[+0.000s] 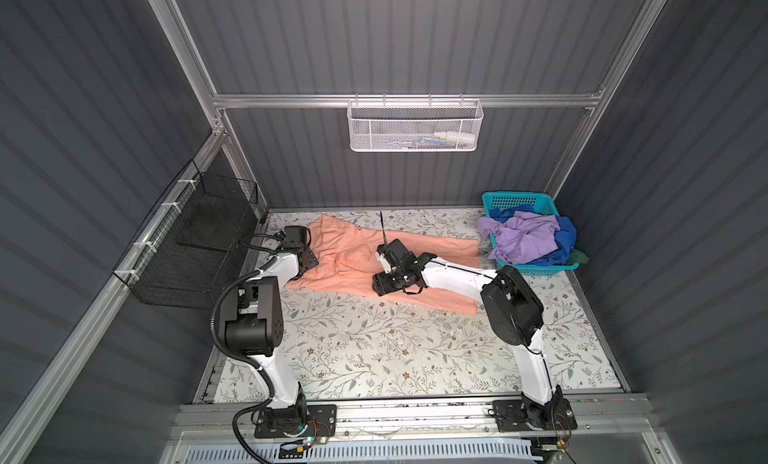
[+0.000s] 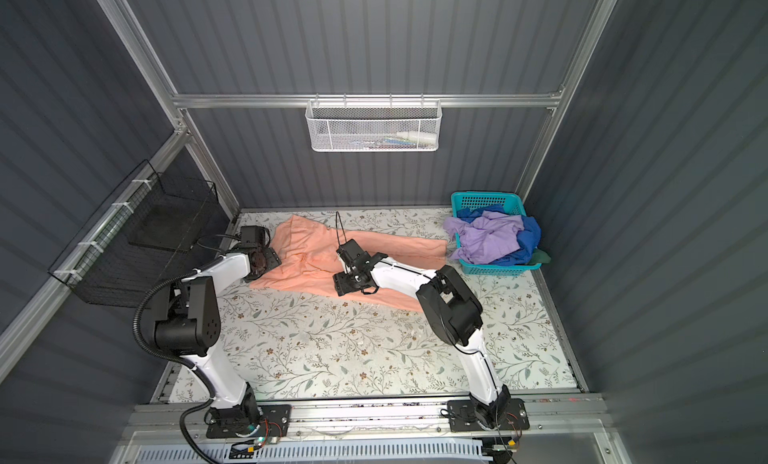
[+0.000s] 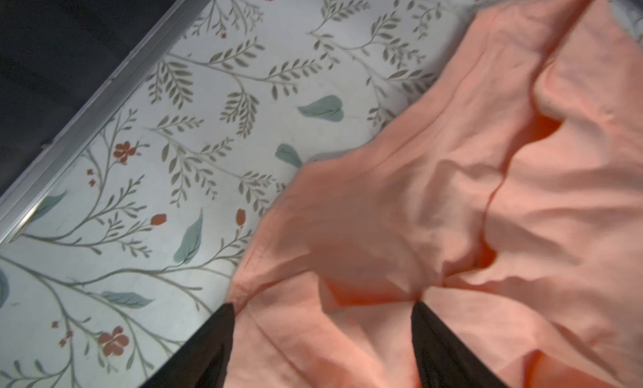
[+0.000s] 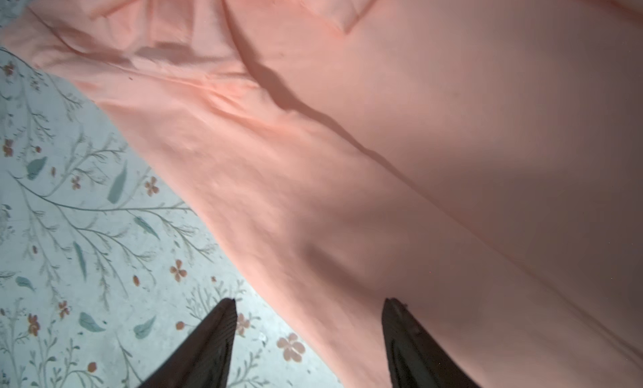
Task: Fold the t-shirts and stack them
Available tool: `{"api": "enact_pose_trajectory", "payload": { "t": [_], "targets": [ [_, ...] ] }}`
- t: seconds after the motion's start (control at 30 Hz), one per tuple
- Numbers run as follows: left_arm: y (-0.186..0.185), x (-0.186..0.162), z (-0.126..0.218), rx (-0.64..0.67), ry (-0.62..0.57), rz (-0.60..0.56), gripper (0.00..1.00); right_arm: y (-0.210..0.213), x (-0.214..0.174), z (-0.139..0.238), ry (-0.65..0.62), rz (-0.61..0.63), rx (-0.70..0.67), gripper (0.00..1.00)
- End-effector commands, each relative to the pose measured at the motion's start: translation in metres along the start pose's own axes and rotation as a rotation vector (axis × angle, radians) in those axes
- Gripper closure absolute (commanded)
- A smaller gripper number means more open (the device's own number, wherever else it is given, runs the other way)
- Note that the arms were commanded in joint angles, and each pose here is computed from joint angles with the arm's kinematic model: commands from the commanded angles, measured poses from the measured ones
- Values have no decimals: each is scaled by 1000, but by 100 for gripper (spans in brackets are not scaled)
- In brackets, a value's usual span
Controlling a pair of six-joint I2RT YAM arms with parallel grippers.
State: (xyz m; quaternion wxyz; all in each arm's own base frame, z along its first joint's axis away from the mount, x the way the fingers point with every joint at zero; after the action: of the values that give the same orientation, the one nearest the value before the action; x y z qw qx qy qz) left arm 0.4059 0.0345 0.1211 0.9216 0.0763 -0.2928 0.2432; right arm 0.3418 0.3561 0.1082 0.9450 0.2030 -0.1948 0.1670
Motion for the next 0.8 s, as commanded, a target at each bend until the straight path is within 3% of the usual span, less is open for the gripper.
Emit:
{"api": "enact_pose_trajectory", "payload": {
  "t": [0.0,0.13,0.43,0.6,0.77],
  "targets": [
    [17,-2,3,53,-4,38,22,-25,-14,-1,46,-77,-60,31],
    [22,-6,-7,51,26,50,24,-44,-25,-1,74,-117,-90,32],
    [8,-1,-28,-26,78,57,51,-69,-47,2,116,-137,-145,33],
    [3,-3,-37,-51,99,43,58,-78,-62,5,166,-159,-163,33],
    [0,0,-42,-52,112,24,91,-89,-76,5,199,-187,-182,34]
  ]
}}
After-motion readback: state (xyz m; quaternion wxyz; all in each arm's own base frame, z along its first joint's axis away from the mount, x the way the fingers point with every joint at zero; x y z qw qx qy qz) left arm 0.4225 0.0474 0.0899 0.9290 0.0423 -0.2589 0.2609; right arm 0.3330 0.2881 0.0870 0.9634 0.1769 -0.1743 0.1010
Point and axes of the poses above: each gripper's point midway between its finger pads, its own z axis back along the fingers, its own y axis along the line the jaws close on, x = y × z, the point moved 7 cm from there along z, back along the fingers, and after that the axes turned 5 degrees about -z, right-handed, at the moved point
